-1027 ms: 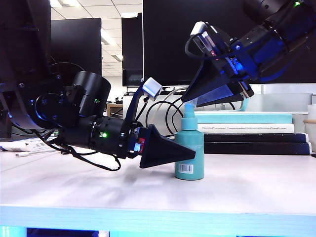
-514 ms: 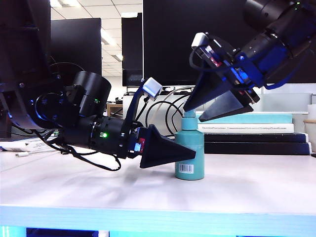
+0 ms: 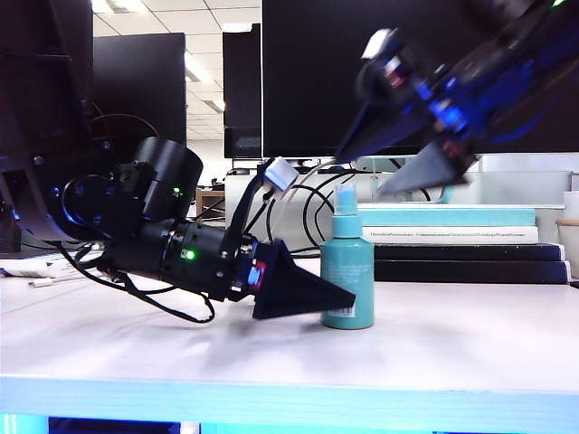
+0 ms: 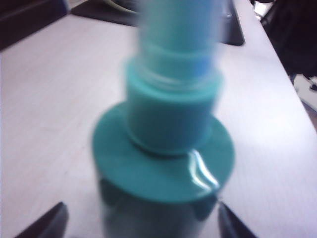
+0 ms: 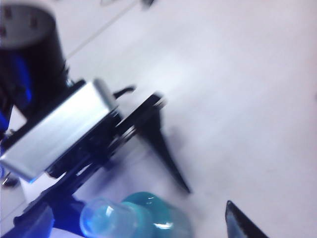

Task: Pick up the sprayer with the left hand, pick up its lid with the right hand then put the lid on the sprayer.

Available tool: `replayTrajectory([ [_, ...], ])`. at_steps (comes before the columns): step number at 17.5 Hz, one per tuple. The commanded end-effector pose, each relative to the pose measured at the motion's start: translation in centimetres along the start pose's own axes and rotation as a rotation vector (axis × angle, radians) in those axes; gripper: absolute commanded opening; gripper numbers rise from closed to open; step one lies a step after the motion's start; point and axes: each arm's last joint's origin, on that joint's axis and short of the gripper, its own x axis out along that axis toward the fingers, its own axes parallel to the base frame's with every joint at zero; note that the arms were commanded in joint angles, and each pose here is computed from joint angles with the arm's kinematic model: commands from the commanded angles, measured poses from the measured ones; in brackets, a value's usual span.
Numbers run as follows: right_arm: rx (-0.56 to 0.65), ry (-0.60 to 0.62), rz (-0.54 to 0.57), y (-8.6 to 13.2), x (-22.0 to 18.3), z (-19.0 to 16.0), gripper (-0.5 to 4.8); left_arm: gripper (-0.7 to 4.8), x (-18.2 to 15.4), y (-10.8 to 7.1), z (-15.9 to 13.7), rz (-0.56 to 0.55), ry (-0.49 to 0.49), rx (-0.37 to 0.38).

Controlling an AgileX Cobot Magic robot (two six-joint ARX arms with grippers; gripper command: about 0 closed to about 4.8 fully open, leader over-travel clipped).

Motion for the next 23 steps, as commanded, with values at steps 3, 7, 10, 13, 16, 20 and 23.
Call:
replayTrajectory([
  [3,0.012,-0.092,-0.122,0.0,-5.3,1.1,4.79,4.79,-1.4,-0.4,4.5,0.034,-0.039,0.029],
  [7,0.059,-0.141,-0.257,-1.2,-7.8,1.2,4.79,4.79,-4.2,-1.5,6.3,0.142,0.174,0.068],
  [10,0.125,-0.206,-0.347,-2.3,-9.3,1.4,4.79,4.79,-8.5,-2.8,7.5,0.365,0.502,0.023],
  [13,0.153,-0.306,-0.438,-2.2,-9.8,2.1,4.79,4.79,-12.8,-2.5,9.9,0.702,0.524,-0.067],
  [16,0.116,-0.484,-0.555,-0.6,-11.5,1.4,4.79,4.79,-17.2,-2.1,11.6,0.875,0.343,-0.234],
  [20,0.053,-0.605,-0.661,2.3,-13.9,-2.1,4.79,4.79,-23.4,-4.0,13.6,0.962,0.179,-0.223],
  [23,0.075,-0.649,-0.727,3.4,-14.4,-5.0,4.79,4.79,-26.3,-6.6,14.1,1.075,0.068,-0.184],
])
